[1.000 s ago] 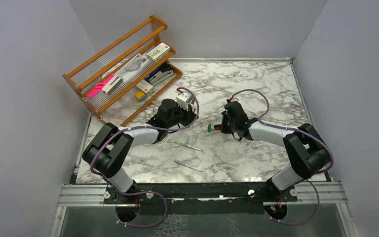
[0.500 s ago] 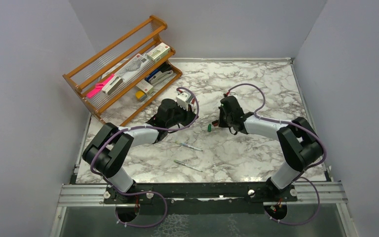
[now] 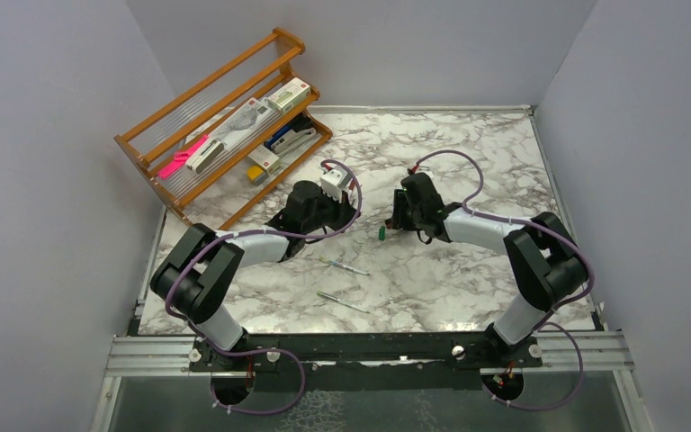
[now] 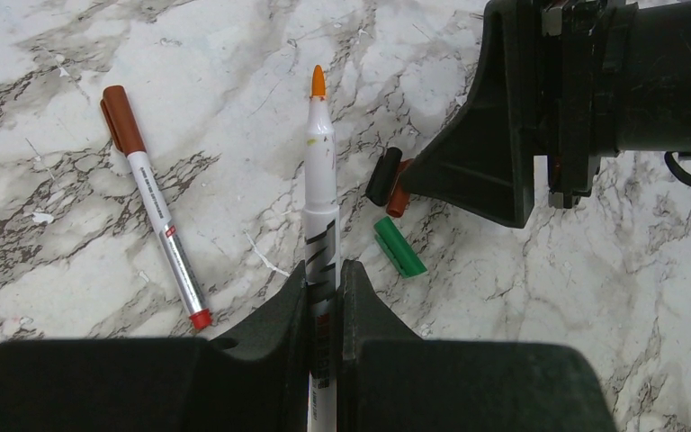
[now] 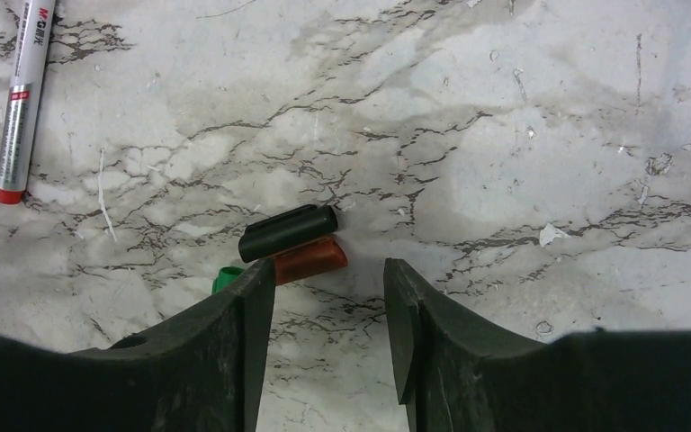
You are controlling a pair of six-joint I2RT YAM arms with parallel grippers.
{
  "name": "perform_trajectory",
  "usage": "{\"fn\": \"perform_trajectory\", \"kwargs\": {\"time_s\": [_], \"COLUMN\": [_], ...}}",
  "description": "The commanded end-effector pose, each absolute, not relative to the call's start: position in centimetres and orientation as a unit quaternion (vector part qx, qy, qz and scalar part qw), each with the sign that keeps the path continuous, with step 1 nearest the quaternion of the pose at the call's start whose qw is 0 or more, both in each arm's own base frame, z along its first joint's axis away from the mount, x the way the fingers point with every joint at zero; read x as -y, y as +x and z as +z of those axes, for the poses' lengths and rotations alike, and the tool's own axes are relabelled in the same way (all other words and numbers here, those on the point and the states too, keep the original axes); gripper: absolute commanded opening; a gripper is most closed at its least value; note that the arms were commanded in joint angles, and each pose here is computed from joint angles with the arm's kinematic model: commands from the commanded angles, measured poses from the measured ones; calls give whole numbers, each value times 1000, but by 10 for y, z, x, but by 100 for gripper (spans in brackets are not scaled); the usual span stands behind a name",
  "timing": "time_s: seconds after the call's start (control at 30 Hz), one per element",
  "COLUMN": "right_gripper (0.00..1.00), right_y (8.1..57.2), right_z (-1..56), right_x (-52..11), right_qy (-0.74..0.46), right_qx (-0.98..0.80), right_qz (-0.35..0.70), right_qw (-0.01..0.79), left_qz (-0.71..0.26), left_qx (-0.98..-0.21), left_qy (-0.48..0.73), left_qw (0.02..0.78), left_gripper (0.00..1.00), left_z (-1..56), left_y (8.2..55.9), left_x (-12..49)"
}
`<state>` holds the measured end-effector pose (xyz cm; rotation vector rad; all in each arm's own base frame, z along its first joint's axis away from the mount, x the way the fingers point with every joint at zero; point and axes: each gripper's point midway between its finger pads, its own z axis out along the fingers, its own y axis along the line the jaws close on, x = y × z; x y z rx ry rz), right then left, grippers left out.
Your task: Insert the pens into the pen caps
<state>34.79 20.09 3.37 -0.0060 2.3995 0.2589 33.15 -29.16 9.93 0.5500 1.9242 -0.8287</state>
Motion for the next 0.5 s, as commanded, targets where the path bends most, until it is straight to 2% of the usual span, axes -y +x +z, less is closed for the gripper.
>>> {"fn": "perform_trajectory", "kwargs": {"time_s": [0.0,0.47], "right_gripper": [49,48], "right_y": [351,352], "right_z": [42,29], "right_x": [-198,-215], "right_qy": [17,-10], "right_qx": [-925,-935], "right_qz": [101,85], "right_qw": [367,345], "left_qz": [-348,-344], "left_qx": [-777,-778], "left_qy": [230,230], "left_qw": [472,473], "left_gripper": [0,0], "left_z": [102,100], "left_y": [330,329], "left_x": [293,291]}}
